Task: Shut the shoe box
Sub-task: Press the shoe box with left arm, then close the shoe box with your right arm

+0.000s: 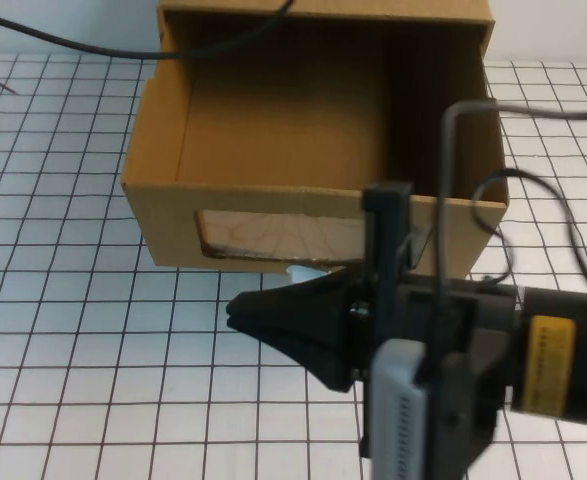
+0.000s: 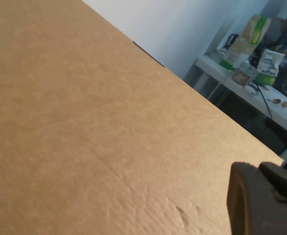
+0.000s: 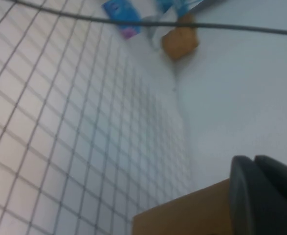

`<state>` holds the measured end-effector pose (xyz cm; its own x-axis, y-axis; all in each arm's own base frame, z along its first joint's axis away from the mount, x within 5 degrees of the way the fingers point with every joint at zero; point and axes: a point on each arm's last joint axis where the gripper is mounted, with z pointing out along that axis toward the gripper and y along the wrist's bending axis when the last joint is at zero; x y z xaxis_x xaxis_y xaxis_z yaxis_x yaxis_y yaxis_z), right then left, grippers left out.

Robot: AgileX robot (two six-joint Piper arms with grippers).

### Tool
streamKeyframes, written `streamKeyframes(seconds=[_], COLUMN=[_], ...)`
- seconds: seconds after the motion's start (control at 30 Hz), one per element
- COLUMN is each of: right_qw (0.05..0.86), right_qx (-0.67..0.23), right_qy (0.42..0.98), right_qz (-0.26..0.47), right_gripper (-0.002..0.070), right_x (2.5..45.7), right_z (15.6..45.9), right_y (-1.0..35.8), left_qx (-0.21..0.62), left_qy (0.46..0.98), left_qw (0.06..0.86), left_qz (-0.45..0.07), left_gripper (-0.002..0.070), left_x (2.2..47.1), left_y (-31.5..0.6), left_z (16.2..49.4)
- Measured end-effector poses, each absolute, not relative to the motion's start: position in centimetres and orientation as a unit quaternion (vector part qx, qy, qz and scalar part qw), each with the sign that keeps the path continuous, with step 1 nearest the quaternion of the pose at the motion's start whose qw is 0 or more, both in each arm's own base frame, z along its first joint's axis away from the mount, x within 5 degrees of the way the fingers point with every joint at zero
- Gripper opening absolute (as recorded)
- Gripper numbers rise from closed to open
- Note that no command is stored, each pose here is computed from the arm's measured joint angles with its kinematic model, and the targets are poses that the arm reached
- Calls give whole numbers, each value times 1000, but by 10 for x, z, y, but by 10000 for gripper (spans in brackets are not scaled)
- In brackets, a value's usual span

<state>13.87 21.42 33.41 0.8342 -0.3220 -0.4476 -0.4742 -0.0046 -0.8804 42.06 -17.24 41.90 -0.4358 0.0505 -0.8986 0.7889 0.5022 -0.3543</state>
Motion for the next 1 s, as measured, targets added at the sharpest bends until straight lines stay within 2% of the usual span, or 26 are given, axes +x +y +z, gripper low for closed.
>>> streamKeyframes(seconds=[0.1,0.3,0.43,0.77,1.0], right_qw=[623,588,569,535,525], right_qx=[-723,-766,-783,-806,-811], right_qy=[291,258,250,240,226], right_qz=[58,11,-32,-82,-126], right_gripper=[-15,-15,-15,-15,-15], right_x=[148,164,180,237,269], right_z=[318,288,276,252,250], right_y=[223,236,244,256,256], left_qx=[277,250,247,233,234], left_qy=[747,767,766,767,767], left_qw=[431,403,406,400,399], left_qz=[-422,-433,-433,-444,-444], left_gripper=[-2,-2,-2,-2,-2], left_x=[427,443,444,444,443], left_y=[-183,-188,-188,-189,-189], left_z=[407,380,381,382,382])
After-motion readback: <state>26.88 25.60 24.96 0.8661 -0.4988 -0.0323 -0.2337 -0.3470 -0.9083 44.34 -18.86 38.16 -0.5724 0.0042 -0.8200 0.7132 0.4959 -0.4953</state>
